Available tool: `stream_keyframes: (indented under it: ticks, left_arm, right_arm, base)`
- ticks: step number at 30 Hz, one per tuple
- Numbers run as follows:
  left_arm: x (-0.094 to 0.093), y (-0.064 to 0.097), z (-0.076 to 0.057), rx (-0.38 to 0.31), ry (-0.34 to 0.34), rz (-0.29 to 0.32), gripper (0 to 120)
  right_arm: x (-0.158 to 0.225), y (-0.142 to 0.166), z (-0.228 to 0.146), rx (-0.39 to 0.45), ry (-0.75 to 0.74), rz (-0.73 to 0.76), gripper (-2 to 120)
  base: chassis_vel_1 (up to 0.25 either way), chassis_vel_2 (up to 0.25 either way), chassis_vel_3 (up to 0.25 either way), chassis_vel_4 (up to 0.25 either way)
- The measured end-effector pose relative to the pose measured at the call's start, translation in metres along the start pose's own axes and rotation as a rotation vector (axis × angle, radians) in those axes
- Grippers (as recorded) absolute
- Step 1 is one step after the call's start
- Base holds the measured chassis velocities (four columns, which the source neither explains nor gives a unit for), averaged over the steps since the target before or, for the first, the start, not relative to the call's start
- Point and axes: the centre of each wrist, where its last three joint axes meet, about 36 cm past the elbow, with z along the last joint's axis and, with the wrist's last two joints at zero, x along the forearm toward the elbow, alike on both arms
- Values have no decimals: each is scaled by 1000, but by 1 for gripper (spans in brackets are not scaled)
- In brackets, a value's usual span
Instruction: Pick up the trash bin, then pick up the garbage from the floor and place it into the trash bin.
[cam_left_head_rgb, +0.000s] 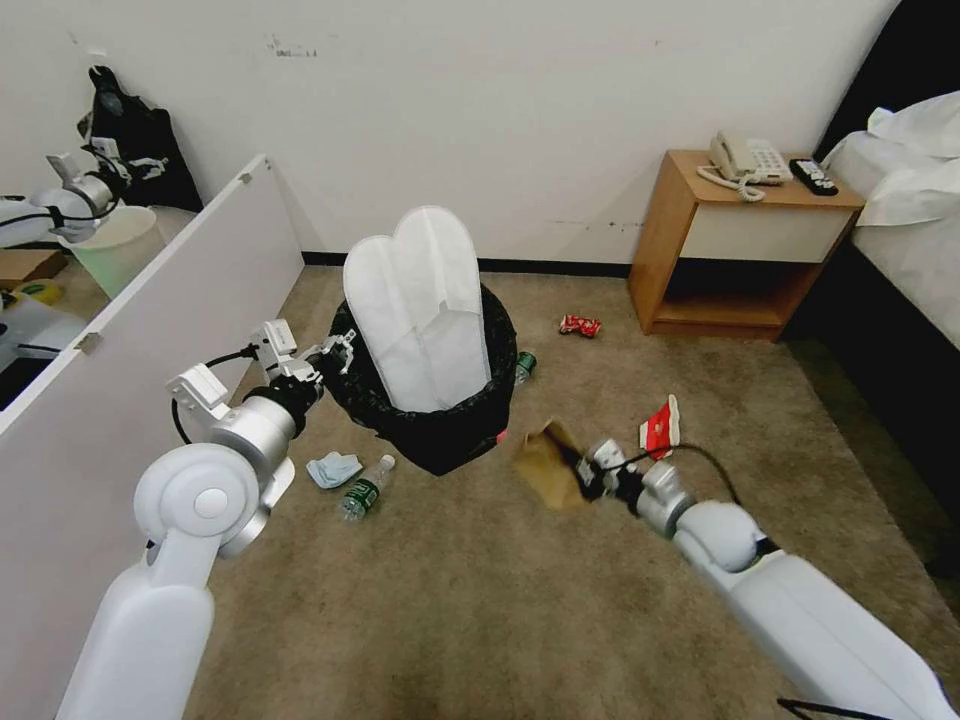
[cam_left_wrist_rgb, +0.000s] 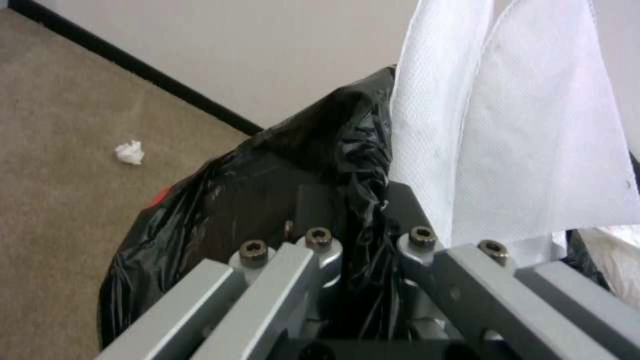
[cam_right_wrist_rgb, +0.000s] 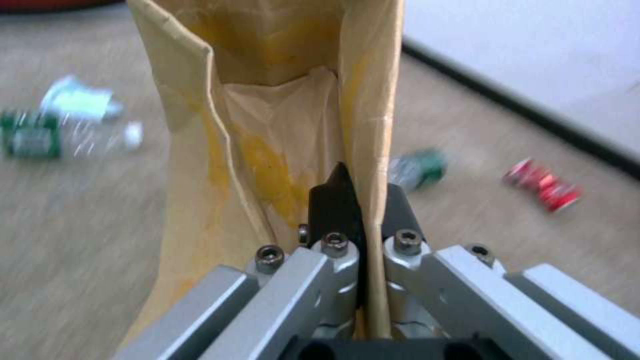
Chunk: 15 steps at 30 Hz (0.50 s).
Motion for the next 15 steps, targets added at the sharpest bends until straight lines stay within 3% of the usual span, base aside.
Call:
stream_keyframes:
  ticks: [8, 15]
  left_arm:
    - [-5, 2, 0, 0, 26, -4, 4]
    - [-4, 5, -2, -1, 32, -15, 4]
  right_arm:
    - [16, -21, -60, 21, -225, 51, 0]
    - [21, -14, -107, 11, -379, 30, 0]
  base:
    - [0, 0, 0, 0]
    - [0, 0, 0, 0]
